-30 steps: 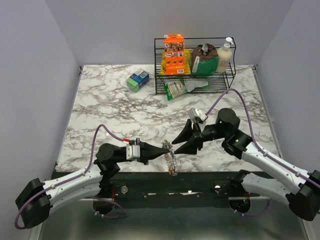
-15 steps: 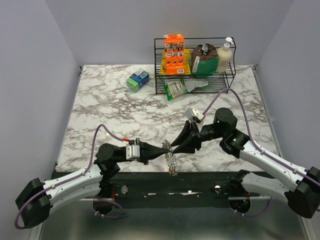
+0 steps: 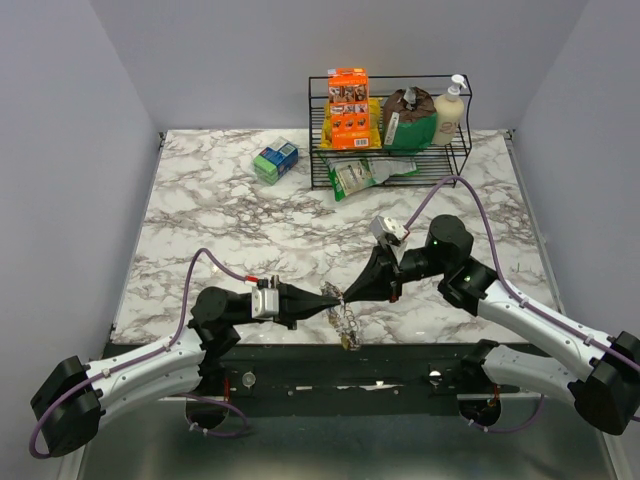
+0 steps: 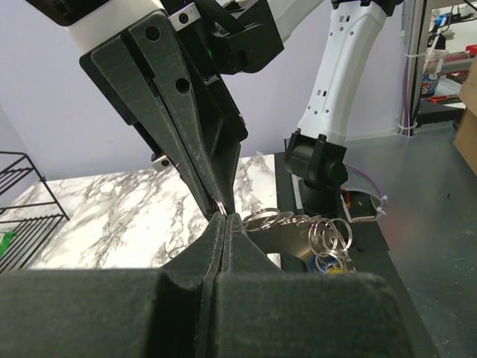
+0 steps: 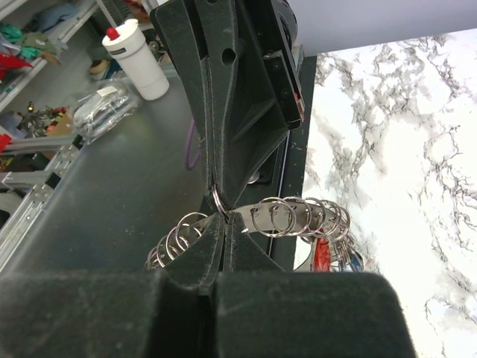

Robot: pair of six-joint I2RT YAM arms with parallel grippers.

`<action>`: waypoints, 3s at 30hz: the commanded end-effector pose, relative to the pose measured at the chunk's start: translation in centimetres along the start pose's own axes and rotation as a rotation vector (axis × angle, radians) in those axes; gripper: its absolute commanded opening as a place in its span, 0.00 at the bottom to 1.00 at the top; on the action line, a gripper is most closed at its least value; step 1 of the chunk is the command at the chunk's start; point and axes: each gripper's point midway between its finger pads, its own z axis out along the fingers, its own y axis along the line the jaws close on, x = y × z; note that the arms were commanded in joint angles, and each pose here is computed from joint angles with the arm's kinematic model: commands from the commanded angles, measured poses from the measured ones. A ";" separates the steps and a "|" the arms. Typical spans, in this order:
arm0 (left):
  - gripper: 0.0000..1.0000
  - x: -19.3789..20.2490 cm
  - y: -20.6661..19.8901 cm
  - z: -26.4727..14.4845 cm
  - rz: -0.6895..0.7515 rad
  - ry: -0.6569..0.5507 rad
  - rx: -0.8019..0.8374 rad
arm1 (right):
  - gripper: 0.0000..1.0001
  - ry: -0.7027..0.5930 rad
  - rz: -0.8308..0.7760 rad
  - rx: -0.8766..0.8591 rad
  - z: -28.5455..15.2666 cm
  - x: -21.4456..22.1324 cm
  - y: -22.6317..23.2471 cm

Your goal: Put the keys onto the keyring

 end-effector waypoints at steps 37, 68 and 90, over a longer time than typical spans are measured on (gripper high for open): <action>0.56 5.4 2.5 -1.5 -0.178 0.697 -0.056 | 0.01 0.211 0.069 0.332 -1.5 4.6 -5.5; 0.13 7.6 3.0 -0.3 -0.154 0.765 0.041 | 0.01 0.220 0.070 0.314 -1.2 5.2 -5.3; 0.00 7.4 2.9 -0.2 -0.155 0.673 -0.013 | 0.39 0.150 0.018 0.336 -1.5 3.4 -4.8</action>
